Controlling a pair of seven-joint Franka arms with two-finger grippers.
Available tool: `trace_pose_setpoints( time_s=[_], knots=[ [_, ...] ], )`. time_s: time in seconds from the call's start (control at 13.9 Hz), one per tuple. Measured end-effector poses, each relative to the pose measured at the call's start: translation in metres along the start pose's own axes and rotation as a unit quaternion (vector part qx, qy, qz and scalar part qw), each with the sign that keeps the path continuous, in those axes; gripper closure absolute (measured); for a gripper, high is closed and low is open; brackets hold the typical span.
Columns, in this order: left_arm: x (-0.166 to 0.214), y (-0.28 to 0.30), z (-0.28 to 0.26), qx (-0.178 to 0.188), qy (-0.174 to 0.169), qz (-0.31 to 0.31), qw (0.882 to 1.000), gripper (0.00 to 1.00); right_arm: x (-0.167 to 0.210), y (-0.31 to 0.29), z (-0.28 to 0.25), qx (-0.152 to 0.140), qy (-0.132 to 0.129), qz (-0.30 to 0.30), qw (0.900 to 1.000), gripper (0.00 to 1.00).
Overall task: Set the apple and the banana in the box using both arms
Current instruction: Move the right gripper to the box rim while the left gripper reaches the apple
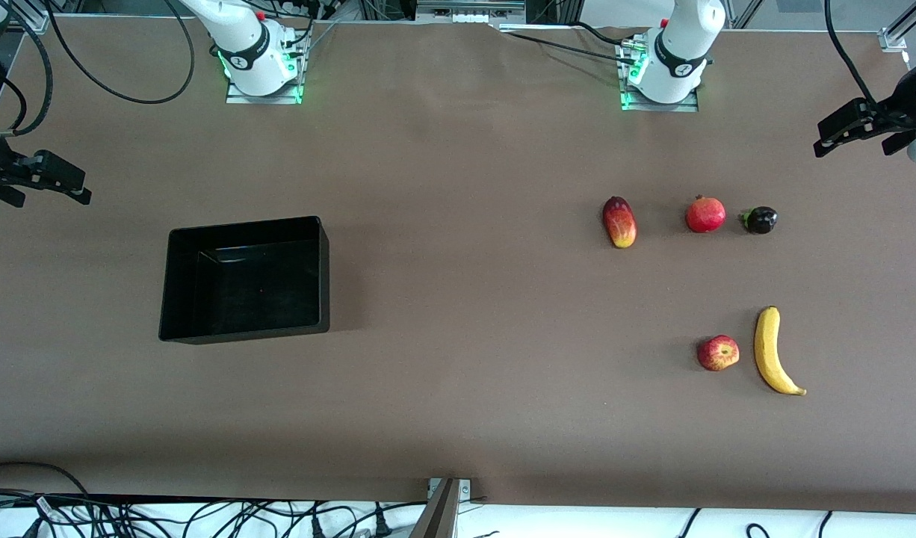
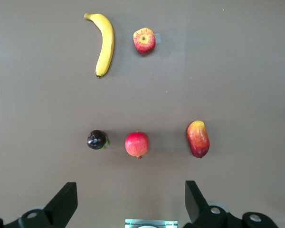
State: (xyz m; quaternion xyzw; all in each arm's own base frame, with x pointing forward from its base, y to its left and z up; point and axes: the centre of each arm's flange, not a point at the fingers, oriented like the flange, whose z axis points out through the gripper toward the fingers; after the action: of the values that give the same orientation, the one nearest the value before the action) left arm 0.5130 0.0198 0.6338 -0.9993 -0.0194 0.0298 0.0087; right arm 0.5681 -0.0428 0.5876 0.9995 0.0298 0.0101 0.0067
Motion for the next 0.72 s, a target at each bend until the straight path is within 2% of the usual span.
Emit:
trace_pose_setpoints(
  time_s=[0.72],
  knots=[
    [0.0035,0.0010,0.0038,0.001,-0.005,-0.002,1.000,0.00,0.0006,-0.0003,-0.0052,-0.001,0.005,0.000,1.000,0.00]
  ],
)
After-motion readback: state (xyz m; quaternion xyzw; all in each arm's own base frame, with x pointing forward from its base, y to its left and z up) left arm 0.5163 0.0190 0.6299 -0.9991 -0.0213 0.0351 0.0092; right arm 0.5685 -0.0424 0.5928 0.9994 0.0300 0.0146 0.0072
